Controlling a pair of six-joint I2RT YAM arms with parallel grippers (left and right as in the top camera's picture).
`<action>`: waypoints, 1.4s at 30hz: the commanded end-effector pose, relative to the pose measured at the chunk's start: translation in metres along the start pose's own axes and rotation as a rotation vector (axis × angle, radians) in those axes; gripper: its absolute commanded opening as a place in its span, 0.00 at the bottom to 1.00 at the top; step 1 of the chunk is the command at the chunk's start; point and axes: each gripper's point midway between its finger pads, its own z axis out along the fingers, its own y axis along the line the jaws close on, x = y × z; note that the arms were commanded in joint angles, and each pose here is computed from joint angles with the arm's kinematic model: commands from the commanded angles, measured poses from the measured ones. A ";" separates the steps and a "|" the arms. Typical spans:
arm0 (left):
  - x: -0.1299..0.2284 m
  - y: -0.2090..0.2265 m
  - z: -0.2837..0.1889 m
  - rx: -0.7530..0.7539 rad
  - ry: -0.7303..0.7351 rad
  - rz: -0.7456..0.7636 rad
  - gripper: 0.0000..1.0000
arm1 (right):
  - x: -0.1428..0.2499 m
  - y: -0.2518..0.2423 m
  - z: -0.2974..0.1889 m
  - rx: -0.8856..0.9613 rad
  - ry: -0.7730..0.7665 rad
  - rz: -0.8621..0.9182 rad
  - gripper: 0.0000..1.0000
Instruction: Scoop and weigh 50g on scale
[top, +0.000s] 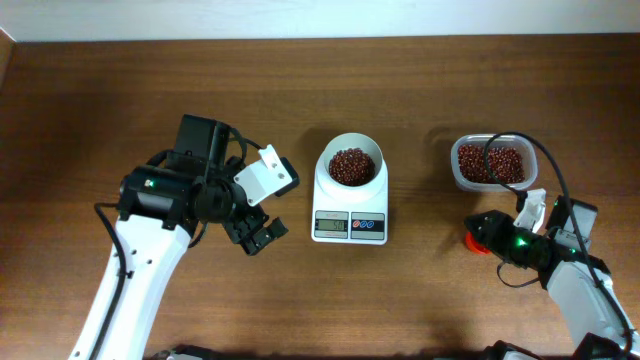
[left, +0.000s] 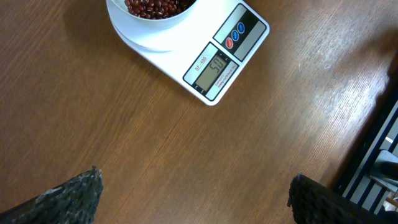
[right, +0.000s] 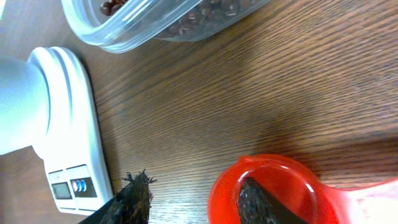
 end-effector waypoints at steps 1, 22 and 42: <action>-0.002 -0.002 -0.004 -0.002 -0.022 0.011 0.99 | -0.019 0.025 -0.007 -0.090 -0.026 -0.034 0.68; -0.002 -0.002 -0.004 -0.002 -0.022 0.011 0.99 | -0.109 0.178 -0.178 -0.214 -0.470 -0.410 0.99; -0.002 -0.002 -0.004 -0.001 -0.021 0.011 0.99 | -0.099 0.171 -0.171 -0.200 -0.420 -0.387 0.99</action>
